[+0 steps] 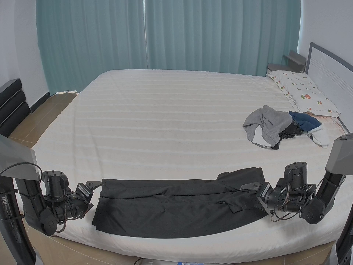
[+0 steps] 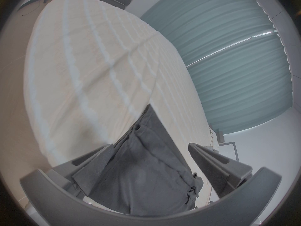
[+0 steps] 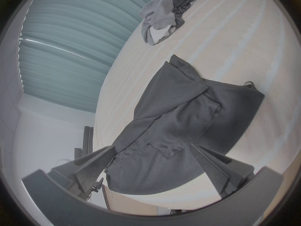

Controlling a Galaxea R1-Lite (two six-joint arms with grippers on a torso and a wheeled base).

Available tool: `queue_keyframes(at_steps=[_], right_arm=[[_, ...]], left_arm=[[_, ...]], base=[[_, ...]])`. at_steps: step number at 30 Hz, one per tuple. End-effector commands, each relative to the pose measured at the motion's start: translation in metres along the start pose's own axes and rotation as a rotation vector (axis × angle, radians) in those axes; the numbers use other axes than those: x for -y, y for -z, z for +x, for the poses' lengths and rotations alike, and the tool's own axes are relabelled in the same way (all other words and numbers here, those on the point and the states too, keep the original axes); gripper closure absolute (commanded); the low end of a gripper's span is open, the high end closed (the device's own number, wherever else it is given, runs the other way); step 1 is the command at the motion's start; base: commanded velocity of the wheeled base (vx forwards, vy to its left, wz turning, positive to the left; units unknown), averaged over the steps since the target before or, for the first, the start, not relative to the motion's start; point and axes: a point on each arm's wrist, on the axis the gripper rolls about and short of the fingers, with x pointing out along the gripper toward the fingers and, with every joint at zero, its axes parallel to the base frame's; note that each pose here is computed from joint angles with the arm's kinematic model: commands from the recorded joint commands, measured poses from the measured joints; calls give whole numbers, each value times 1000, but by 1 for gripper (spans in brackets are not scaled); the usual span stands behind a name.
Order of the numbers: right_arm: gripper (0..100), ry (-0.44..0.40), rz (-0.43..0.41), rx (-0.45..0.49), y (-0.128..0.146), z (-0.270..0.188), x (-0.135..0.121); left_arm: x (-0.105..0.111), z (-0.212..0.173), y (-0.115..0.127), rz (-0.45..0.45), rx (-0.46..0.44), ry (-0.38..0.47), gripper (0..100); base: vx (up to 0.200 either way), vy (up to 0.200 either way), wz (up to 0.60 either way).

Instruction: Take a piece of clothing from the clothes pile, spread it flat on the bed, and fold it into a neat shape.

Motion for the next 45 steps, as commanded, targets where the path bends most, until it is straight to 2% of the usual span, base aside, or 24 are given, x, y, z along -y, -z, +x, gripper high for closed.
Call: queue_keyframes(at_steps=[1,9,16,20,25,31,34,38,43,44,45], right_arm=[[0,57,4,-21,14,10,14],[0,48,4,-9,14,17,20],[0,-5,-3,61,6,35,22],[0,3,2,92,3,39,24],[0,8,0,87,5,47,27],[0,8,-12,105,8,57,24],[0,5,-14,133,5,62,22],[0,1,-13,147,3,64,20],[0,4,17,181,1,69,19],[100,11,17,186,1,69,20],[100,13,17,184,2,69,20]], left_arm=[[-6,-2,10,1,-32,-36,0],[-7,-3,13,2,-27,-49,0],[-8,-3,13,5,-31,-54,0],[-9,-3,16,11,-38,-61,0],[-10,1,16,20,-19,-61,0],[-14,6,24,51,1,-29,0],[-17,9,29,71,26,-62,0],[-16,9,30,74,19,-53,0],[-16,9,29,71,20,-52,0],[-16,9,29,71,21,-54,0],[-16,9,29,71,21,-54,0]], base=[[0,0,0],[0,0,0],[0,0,0],[0,0,0],[0,0,0],[0,0,0],[0,0,0],[0,0,0],[0,0,0],[0,0,0],[0,0,0]])
